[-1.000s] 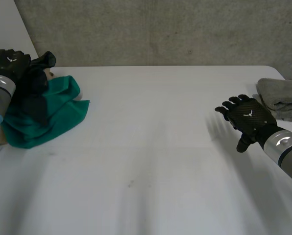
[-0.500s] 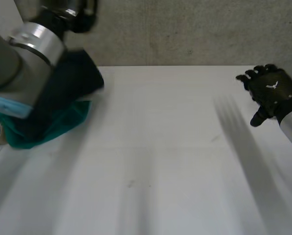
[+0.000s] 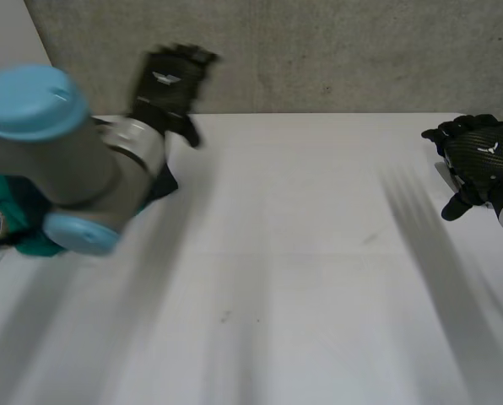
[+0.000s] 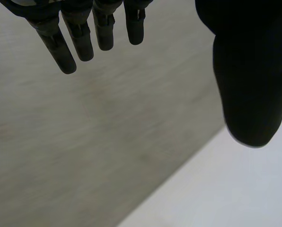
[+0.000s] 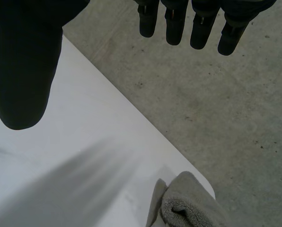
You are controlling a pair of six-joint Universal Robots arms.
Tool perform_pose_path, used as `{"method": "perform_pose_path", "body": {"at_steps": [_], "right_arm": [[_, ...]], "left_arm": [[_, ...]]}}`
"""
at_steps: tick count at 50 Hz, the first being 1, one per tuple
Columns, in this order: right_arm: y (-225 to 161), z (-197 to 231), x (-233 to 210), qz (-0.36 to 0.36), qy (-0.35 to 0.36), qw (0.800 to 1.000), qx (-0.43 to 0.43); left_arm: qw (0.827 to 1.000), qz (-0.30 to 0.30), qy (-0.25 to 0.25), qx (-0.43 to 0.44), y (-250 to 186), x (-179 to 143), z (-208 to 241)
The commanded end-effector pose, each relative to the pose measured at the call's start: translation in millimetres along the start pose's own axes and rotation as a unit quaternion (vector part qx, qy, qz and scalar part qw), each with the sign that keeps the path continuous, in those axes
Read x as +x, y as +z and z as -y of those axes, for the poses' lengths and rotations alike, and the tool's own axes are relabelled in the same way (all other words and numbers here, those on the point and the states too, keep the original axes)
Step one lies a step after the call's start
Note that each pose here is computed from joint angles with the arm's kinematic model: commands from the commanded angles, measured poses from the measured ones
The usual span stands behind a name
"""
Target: Fold the laundry.
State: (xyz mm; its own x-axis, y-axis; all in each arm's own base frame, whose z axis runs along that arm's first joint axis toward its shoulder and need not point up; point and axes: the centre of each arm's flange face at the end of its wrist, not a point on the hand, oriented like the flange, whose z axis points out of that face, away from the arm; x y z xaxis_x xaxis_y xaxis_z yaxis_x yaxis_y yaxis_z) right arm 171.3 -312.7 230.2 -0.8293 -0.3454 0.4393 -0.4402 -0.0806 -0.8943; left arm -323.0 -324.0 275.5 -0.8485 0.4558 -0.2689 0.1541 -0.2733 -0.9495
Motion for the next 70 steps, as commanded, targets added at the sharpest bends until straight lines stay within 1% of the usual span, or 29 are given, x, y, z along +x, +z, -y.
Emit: {"method": "perform_pose_path", "body": {"at_steps": [1,4,5,9,13,16,18,22,27,31,32,35,36,39,40,43,44,50,52,54,55,58,59,63,67,69,70], "right_arm": [[2,-10,-7,0.011,0.006,1.0,-0.015],[5,-20,-12,0.02,0.009,0.999,-0.029],[5,-22,-13,0.022,0.009,0.999,-0.032],[6,-26,-14,0.022,0.01,0.999,-0.039],[6,-27,-15,0.023,0.011,0.999,-0.042],[5,-28,-16,0.023,0.011,0.999,-0.044],[5,-29,-16,0.022,0.011,0.999,-0.045],[5,-29,-16,0.02,0.009,0.999,-0.045],[6,-32,-17,0.021,0.007,0.999,-0.048],[6,-33,-17,0.02,0.004,0.999,-0.05],[6,-33,-17,0.02,0.004,0.999,-0.05],[6,-33,-17,0.02,0.004,0.999,-0.05],[6,-33,-17,0.02,0.004,0.999,-0.05],[6,-32,-16,0.02,0.004,0.999,-0.049],[6,-32,-16,0.019,0.004,0.999,-0.049],[6,-32,-14,0.017,0.004,0.999,-0.049],[6,-32,-14,0.017,0.004,0.999,-0.049],[6,-32,-12,0.018,0.005,0.999,-0.047],[5,-31,-13,0.021,0.005,0.999,-0.045],[6,-31,-12,0.02,0.005,0.999,-0.045],[6,-31,-12,0.021,0.005,0.999,-0.045],[6,-30,-12,0.02,0.004,0.999,-0.044],[6,-30,-11,0.019,0.005,0.999,-0.044],[7,-28,-10,0.015,0.004,0.999,-0.043],[6,-25,-8,0.012,0.006,0.999,-0.039],[4,-18,-6,0.009,0.003,0.999,-0.032],[3,-16,-5,0.009,0.003,0.999,-0.03]], "left_arm": [[0.989,0.11,0.091,-0.039,24,-98,-41],[0.98,0.13,0.137,-0.069,33,-122,-73],[0.972,0.14,0.165,-0.086,37,-137,-89],[0.957,0.161,0.214,-0.111,48,-165,-121],[0.953,0.166,0.219,-0.127,52,-178,-149],[0.951,0.168,0.218,-0.137,52,-186,-161],[0.953,0.158,0.216,-0.144,52,-187,-171],[0.958,0.134,0.211,-0.143,54,-183,-177],[0.958,0.14,0.211,-0.137,55,-173,-165],[0.964,0.155,0.207,-0.065,62,-157,-99],[0.967,0.157,0.2,-0.026,62,-148,-71],[0.971,0.152,0.181,0.029,60,-131,-33],[0.974,0.145,0.163,0.063,56,-118,-7],[0.978,0.122,0.133,0.1,48,-96,24],[0.981,0.099,0.111,0.123,42,-79,44],[0.985,0.059,0.076,0.146,32,-52,64],[0.987,0.032,0.052,0.149,25,-33,69],[0.993,-0.04,-0.016,0.114,4,22,60],[0.993,-0.069,-0.032,0.09,-4,43,50],[0.994,-0.083,-0.037,0.065,-6,55,32],[0.994,-0.097,-0.038,0.037,-7,68,10],[0.992,-0.119,-0.041,-0.01,-12,88,-23],[0.989,-0.137,-0.042,-0.037,-18,103,-41],[0.98,-0.176,-0.04,-0.082,-35,133,-63],[0.977,-0.183,-0.041,-0.101,-42,137,-64],[0.978,-0.179,-0.042,-0.096,-42,134,-54],[0.981,-0.171,-0.041,-0.081,-42,126,-36]]}}
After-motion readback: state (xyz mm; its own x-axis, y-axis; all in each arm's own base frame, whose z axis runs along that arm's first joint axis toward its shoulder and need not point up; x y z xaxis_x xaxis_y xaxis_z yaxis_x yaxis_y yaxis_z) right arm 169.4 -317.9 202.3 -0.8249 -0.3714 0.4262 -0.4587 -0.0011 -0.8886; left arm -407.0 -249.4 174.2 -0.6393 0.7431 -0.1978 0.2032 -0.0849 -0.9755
